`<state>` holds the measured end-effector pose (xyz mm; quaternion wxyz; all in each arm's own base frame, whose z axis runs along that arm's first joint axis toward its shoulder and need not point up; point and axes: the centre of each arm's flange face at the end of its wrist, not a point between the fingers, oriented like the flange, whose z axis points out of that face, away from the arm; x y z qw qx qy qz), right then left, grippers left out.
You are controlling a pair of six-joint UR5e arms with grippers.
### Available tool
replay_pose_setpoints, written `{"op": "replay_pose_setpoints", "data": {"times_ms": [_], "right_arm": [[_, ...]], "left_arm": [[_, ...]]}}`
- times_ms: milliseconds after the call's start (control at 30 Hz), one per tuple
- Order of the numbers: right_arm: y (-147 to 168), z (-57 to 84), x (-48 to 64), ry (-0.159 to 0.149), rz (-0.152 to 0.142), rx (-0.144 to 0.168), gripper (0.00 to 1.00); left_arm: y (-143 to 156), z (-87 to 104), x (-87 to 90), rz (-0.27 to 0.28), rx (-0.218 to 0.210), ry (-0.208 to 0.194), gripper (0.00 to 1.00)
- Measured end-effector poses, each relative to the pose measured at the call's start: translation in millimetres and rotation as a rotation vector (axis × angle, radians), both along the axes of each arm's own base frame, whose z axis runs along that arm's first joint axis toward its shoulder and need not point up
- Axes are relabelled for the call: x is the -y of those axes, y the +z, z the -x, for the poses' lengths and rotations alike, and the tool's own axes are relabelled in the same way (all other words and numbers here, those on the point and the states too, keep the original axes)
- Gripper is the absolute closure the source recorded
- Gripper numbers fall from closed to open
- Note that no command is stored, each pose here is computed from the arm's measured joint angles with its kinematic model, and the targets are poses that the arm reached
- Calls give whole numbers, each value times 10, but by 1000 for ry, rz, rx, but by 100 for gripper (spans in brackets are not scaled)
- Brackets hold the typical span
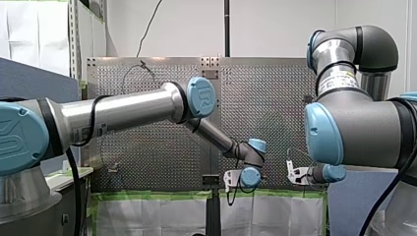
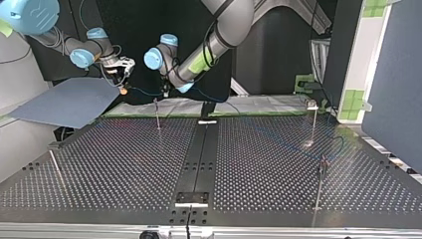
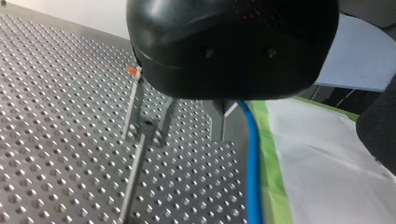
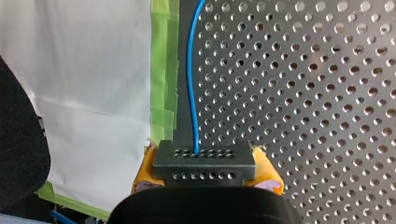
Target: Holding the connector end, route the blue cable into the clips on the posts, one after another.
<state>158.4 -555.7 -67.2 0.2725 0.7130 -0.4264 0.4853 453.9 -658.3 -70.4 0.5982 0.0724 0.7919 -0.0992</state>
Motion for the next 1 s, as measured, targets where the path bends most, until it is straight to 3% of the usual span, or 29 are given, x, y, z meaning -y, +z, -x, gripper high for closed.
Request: {"op": "replay_pose_setpoints", "data": {"times_ms": [200,367,633,1000], "right_arm": [[114,18,-4,28,11,-5,100],[311,32,45,28,34,10,100],[422,43,122,8,54,59,100],[461,-42,190,22,86,146,100]], "left_arm": [[199,60,90,15,20,5,100],[251,93,118,17,24,7,100],[258,84,126,25,24,1,100],[242,-165,24,52,19,-24,100]]}}
